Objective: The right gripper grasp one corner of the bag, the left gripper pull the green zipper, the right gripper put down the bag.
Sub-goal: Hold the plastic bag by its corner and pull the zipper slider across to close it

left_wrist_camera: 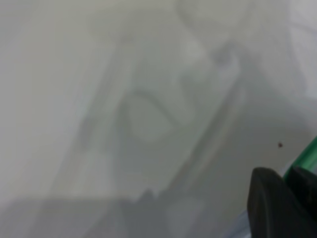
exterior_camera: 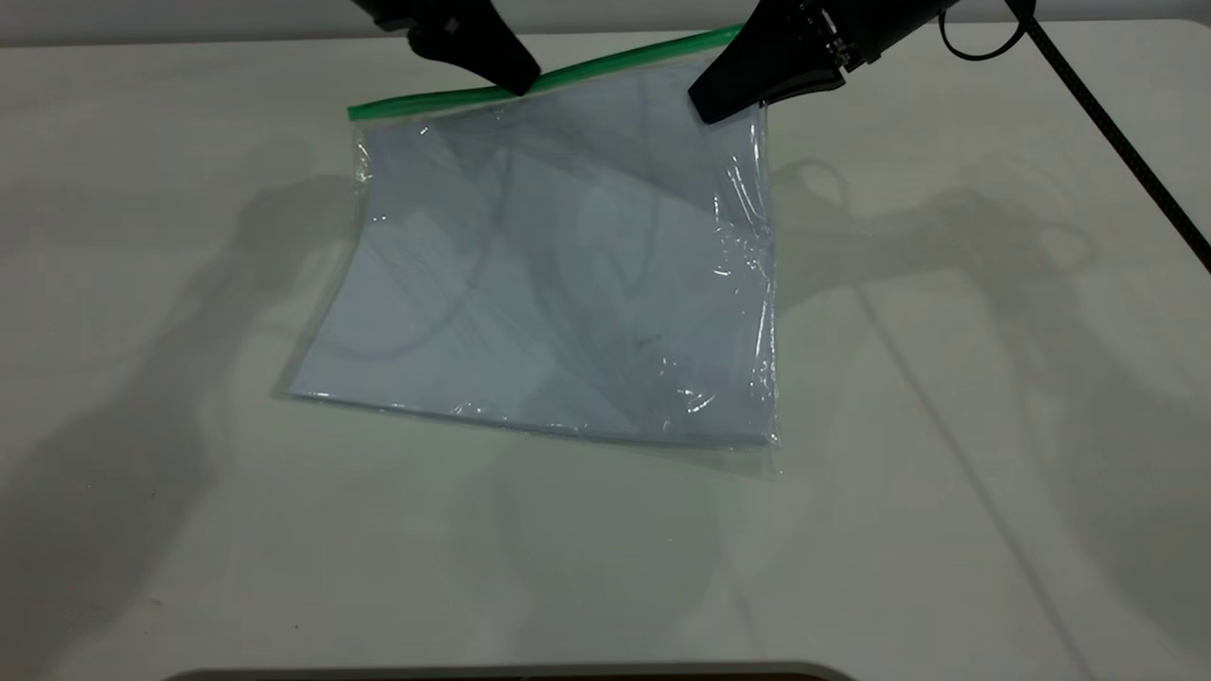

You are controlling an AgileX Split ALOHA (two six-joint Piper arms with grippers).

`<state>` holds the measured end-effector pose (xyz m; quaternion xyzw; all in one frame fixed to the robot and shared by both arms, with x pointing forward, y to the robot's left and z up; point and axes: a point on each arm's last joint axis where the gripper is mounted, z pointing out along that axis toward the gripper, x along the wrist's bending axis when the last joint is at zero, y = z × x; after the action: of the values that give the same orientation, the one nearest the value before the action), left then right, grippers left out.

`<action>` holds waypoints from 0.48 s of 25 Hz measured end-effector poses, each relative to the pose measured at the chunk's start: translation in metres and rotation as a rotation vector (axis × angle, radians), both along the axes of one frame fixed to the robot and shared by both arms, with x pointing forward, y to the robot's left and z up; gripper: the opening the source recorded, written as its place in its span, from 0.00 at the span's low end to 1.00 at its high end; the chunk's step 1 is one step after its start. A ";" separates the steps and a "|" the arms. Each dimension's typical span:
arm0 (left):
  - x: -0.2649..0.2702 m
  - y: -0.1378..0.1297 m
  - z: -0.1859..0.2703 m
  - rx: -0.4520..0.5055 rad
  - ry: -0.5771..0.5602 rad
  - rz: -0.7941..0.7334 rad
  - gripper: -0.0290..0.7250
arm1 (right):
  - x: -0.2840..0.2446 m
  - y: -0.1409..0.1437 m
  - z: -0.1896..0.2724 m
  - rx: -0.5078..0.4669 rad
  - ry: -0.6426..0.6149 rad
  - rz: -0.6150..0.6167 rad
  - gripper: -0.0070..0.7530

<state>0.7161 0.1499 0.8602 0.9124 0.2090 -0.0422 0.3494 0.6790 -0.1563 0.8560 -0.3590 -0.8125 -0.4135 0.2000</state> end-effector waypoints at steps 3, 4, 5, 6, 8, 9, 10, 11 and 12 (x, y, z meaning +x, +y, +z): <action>0.002 0.009 -0.001 0.022 -0.008 0.008 0.13 | 0.000 0.000 0.000 0.004 -0.002 -0.002 0.05; 0.003 0.013 -0.002 0.033 -0.009 0.010 0.13 | 0.000 0.000 0.000 0.004 -0.002 -0.002 0.05; 0.004 0.016 -0.002 0.040 -0.009 0.014 0.13 | 0.000 0.000 0.000 0.005 -0.001 -0.003 0.05; 0.005 0.020 -0.003 0.047 -0.008 0.020 0.13 | 0.000 0.000 0.000 0.005 -0.001 -0.003 0.05; 0.007 0.027 -0.004 0.063 -0.006 0.041 0.14 | 0.000 0.000 0.000 0.005 -0.002 -0.003 0.05; 0.008 0.032 -0.004 0.071 -0.005 0.051 0.14 | 0.000 0.000 0.000 0.006 -0.002 -0.003 0.05; 0.009 0.037 -0.004 0.082 -0.006 0.061 0.14 | 0.000 0.000 0.000 0.006 -0.003 -0.002 0.05; 0.010 0.041 -0.005 0.089 -0.008 0.067 0.14 | 0.000 0.000 0.000 0.006 -0.004 -0.002 0.05; 0.011 0.046 -0.005 0.096 -0.010 0.077 0.14 | 0.000 0.000 0.000 0.006 -0.004 -0.002 0.05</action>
<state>0.7270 0.1963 0.8550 0.9197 0.2438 -0.0140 0.3075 0.6793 -0.1560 0.8564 -0.3583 -0.8113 -0.4168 0.1992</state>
